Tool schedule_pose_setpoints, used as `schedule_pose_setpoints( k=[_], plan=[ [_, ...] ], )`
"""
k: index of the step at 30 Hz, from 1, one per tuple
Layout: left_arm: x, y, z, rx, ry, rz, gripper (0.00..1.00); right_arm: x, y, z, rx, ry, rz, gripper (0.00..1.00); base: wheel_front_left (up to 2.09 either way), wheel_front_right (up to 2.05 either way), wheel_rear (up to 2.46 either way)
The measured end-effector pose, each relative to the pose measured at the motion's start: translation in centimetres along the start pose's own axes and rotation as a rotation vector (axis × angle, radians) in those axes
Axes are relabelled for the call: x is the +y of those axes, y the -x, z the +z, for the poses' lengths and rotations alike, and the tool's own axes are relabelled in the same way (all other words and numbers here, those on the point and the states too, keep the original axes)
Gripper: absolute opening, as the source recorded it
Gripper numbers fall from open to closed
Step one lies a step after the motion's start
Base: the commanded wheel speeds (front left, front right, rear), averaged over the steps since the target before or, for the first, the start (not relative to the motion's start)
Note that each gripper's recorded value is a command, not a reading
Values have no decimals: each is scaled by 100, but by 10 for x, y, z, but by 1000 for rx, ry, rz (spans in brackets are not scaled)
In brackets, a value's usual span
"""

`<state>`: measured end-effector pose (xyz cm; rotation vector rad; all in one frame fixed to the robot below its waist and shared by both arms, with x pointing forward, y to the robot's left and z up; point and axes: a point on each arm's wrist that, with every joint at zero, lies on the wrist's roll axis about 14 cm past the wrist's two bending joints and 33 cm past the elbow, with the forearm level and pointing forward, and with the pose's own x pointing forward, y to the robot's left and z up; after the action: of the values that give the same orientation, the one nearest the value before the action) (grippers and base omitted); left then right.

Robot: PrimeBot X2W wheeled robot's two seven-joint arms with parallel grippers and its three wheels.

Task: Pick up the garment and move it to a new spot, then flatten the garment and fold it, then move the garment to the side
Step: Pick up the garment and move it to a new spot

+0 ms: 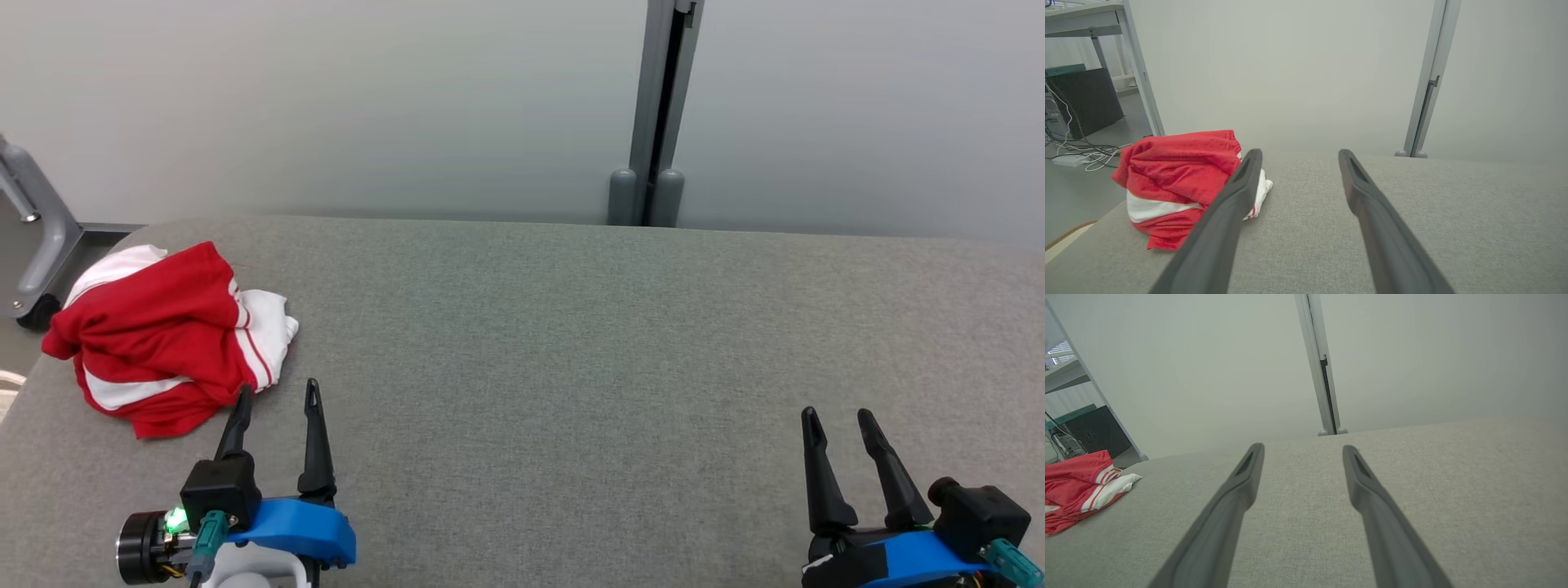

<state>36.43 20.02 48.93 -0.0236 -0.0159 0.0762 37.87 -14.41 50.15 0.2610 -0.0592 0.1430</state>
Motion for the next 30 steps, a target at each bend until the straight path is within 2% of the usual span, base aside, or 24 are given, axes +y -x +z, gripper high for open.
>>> schedule_pose_setpoints(
  k=[17,30],
  plan=[
    [61,27,10,-28,-7,189,100,47,-27,-22,58,4,147,100,0,0,0],
    [120,70,15,-37,-24,388,100,107,-47,-48,122,-11,318,100,0,0,0]
  ],
)
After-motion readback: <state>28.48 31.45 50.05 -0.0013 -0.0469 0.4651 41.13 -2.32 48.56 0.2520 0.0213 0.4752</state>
